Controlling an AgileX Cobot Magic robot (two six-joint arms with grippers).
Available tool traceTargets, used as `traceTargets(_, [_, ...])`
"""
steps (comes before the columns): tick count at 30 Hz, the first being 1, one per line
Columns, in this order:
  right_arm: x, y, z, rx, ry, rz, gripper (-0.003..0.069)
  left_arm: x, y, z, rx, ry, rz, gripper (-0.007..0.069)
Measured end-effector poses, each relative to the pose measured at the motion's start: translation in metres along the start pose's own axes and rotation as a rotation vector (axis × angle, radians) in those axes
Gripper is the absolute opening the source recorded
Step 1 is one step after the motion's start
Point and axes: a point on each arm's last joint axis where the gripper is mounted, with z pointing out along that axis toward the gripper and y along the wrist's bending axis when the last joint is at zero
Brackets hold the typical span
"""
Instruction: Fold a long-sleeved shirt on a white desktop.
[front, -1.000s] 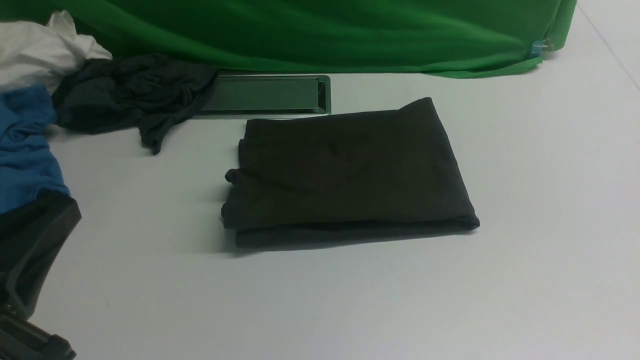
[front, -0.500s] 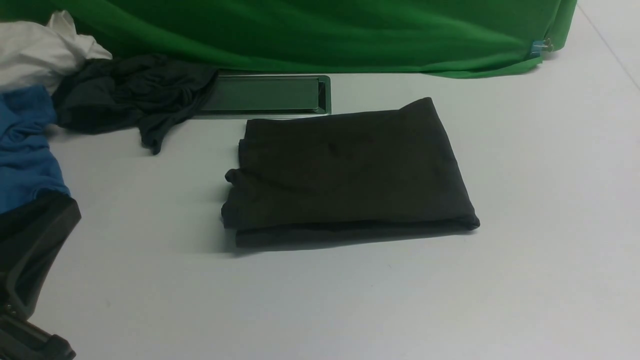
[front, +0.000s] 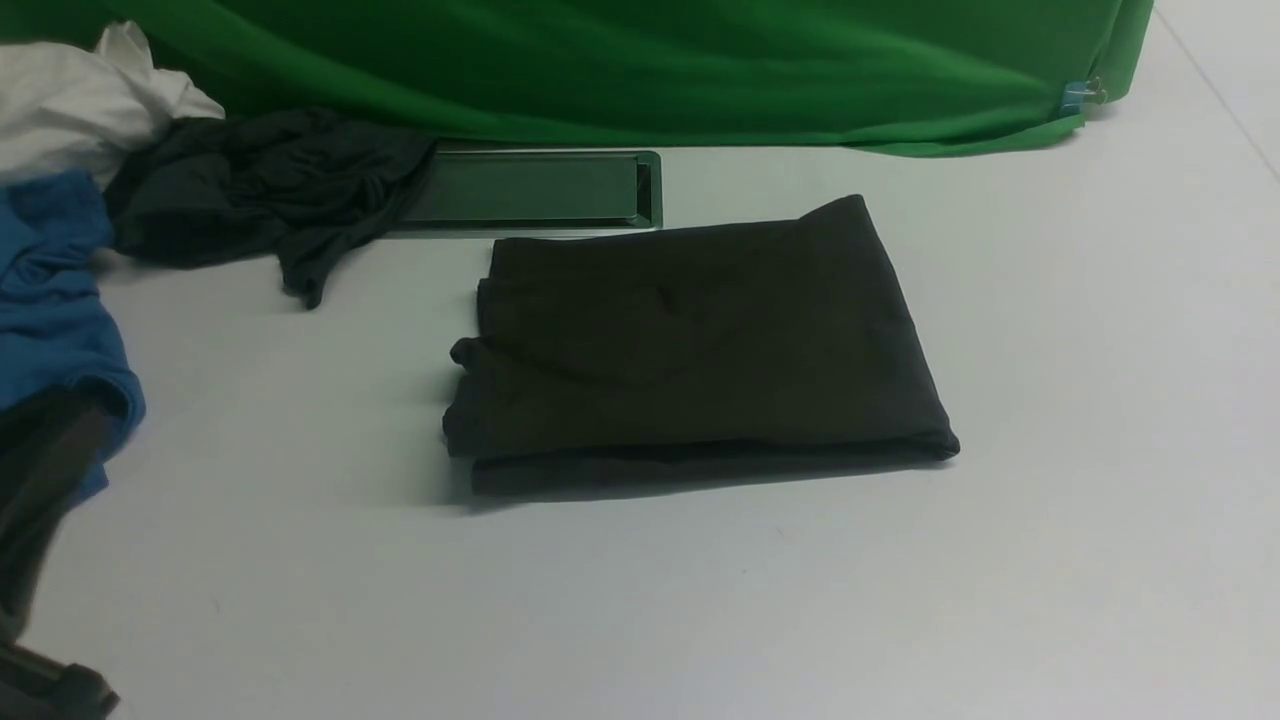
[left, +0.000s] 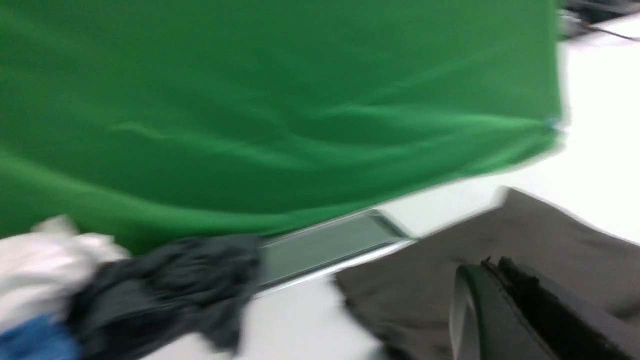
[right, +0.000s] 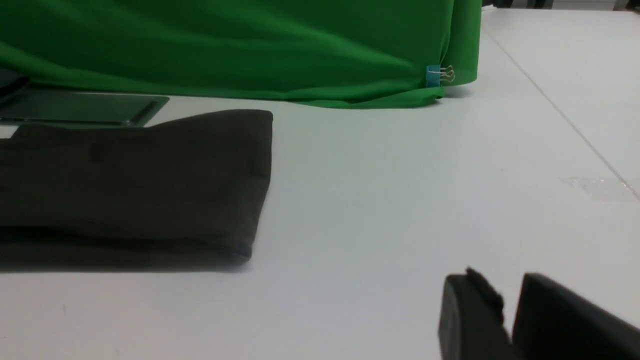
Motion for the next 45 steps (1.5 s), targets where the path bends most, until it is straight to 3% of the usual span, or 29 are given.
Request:
traceTargets(4, [0.000,0.000,0.000,0.000,0.000,0.000,0.0154,0.032,0.001,-0.011,-0.137,0.010,-0.009,0.0020])
traceTargets(9, [0.000,0.000,0.000,0.000,-0.001,0.000,0.0165,0.081,-0.004,-0.011,-0.213,0.101,-0.062,0.0020])
traceTargets(18, [0.000,0.000,0.000,0.000,-0.003,0.000,0.0200,0.097,-0.009,-0.011,-0.178,0.191,-0.154,0.0020])
traceTargets(45, [-0.001,0.000,0.000,0.000,-0.006,0.000,0.0220,0.096,-0.009,-0.011,-0.181,0.183,-0.143,0.0020])
